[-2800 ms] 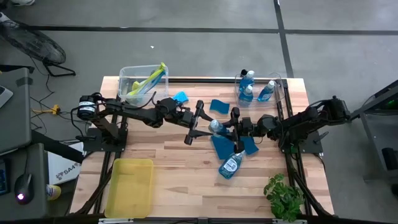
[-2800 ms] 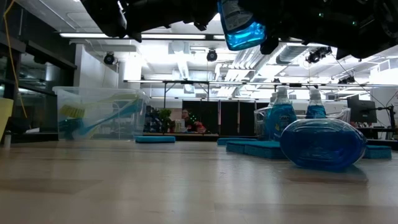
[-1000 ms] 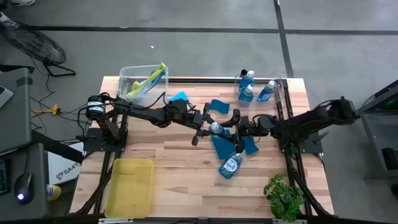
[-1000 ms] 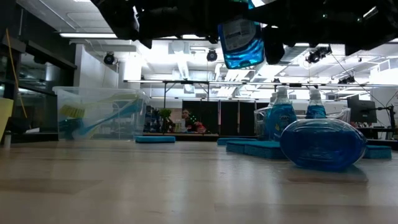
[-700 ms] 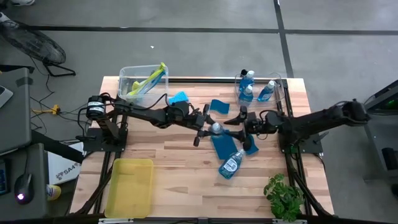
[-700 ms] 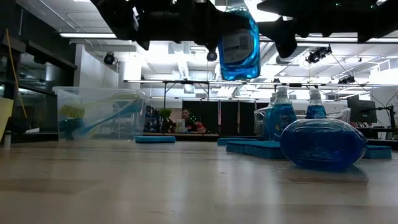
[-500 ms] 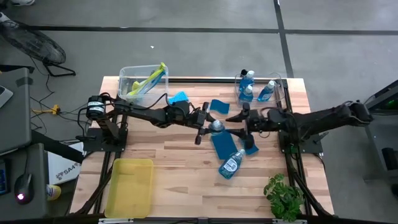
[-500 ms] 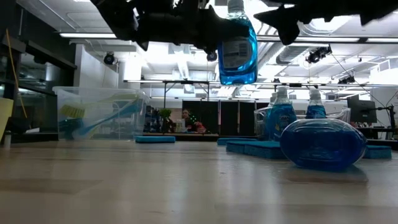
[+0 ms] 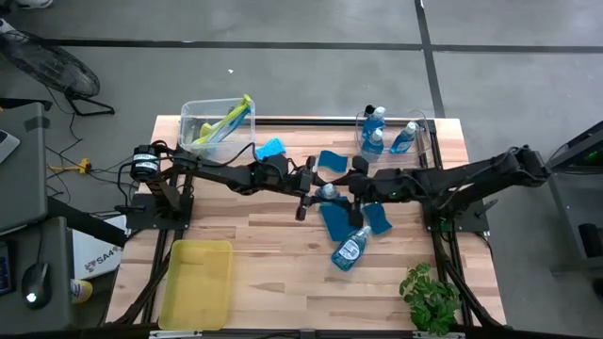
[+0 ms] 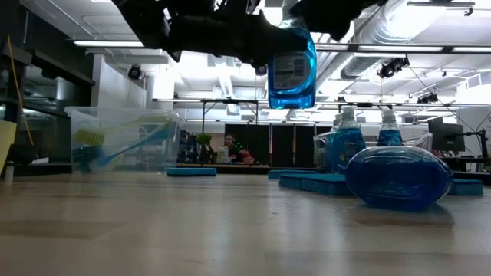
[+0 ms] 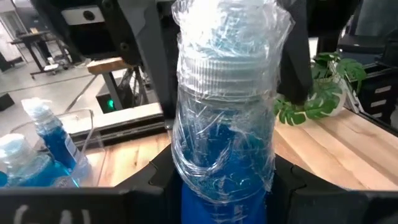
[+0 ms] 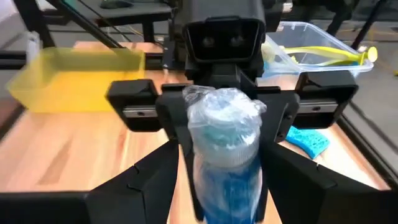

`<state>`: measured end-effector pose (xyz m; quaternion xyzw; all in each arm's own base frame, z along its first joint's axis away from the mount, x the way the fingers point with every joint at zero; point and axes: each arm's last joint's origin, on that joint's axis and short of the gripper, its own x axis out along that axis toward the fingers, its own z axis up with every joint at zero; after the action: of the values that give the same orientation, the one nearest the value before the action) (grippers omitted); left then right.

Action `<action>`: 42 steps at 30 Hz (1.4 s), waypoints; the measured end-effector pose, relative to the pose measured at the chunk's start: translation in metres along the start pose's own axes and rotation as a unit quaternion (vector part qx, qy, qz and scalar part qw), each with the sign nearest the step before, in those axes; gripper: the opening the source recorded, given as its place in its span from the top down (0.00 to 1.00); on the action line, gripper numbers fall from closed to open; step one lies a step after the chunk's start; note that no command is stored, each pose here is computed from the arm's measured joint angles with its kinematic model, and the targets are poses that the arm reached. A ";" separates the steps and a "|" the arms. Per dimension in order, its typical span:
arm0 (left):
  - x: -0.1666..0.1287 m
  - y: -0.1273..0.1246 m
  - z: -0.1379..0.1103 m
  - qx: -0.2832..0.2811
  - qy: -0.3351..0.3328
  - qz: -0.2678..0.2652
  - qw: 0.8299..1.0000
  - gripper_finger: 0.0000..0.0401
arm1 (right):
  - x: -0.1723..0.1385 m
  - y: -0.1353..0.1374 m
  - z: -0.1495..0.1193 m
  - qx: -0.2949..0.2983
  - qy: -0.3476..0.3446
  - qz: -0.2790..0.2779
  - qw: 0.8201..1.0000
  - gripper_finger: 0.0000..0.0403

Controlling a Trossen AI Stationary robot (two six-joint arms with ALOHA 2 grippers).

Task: Pick & Place Kitchen Sink Supplies
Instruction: Put the left soap dispenser into the transparent bin

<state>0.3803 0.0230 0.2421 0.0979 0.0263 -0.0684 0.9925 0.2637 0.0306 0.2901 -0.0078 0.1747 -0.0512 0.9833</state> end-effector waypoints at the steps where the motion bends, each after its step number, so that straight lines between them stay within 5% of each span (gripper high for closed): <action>1: 0.000 0.000 0.000 0.000 0.002 -0.001 1.000 0.66 | 0.004 0.001 -0.002 -0.003 -0.001 -0.005 1.000 0.46; 13: 0.000 -0.001 -0.001 -0.002 0.002 -0.011 1.000 0.66 | 0.019 0.003 -0.010 -0.009 0.004 0.002 1.000 0.48; 23: 0.000 0.000 0.000 -0.002 0.000 -0.011 1.000 0.66 | 0.020 0.003 -0.009 -0.020 0.002 -0.003 1.000 0.63; 42: 0.000 0.000 -0.001 0.001 0.011 -0.012 1.000 0.66 | 0.020 0.003 -0.009 -0.027 0.000 -0.011 1.000 0.64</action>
<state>0.3799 0.0233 0.2411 0.0989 0.0384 -0.0795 0.9912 0.2794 0.0313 0.2743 -0.0361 0.1762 -0.0571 0.9820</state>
